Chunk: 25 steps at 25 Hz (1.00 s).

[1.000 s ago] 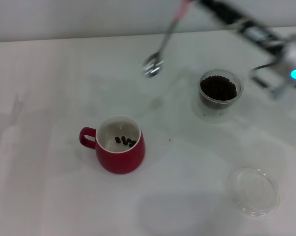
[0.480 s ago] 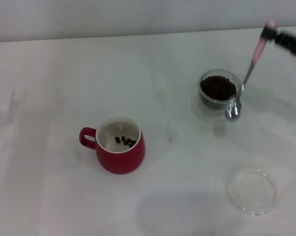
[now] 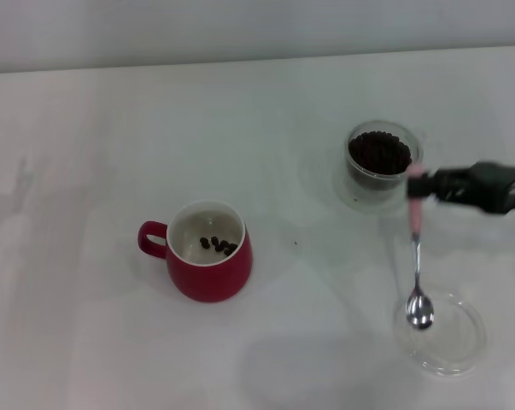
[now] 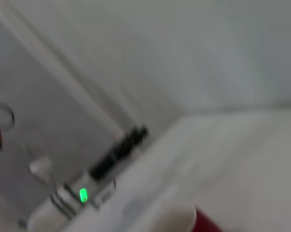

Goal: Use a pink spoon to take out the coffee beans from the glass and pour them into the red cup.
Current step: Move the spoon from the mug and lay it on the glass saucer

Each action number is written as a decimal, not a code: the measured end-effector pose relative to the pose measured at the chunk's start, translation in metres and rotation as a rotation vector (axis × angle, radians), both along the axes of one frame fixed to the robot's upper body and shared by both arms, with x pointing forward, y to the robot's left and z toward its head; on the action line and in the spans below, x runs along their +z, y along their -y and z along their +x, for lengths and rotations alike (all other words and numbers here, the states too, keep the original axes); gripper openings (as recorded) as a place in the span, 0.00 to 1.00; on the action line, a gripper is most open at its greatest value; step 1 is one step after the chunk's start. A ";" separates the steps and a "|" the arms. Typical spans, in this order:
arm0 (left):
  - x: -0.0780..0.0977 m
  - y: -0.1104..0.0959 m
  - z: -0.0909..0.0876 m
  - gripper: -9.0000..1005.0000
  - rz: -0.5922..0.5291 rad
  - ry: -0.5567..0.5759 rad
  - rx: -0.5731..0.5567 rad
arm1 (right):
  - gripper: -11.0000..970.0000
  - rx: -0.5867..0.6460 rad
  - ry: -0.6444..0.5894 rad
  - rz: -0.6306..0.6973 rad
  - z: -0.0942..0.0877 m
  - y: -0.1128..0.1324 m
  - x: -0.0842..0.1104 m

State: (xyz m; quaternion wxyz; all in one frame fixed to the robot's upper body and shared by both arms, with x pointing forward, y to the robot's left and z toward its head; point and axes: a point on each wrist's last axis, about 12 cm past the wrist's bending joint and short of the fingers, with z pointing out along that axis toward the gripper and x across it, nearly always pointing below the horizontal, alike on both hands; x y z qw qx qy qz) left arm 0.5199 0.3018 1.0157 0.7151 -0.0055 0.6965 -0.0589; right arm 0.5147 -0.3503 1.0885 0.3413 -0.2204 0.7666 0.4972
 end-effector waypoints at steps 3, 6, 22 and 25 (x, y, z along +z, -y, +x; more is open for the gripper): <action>0.001 0.001 0.002 0.88 0.000 0.005 -0.005 | 0.24 0.020 -0.004 -0.037 0.004 -0.005 -0.002; 0.002 0.002 0.003 0.88 0.000 0.007 -0.006 | 0.24 0.028 -0.001 -0.077 0.011 -0.008 -0.003; 0.003 -0.001 0.004 0.88 -0.006 0.011 0.015 | 0.24 0.059 -0.043 -0.159 0.008 -0.003 -0.010; 0.003 -0.001 0.004 0.87 -0.006 0.011 0.014 | 0.24 0.051 -0.056 -0.164 0.006 -0.006 -0.015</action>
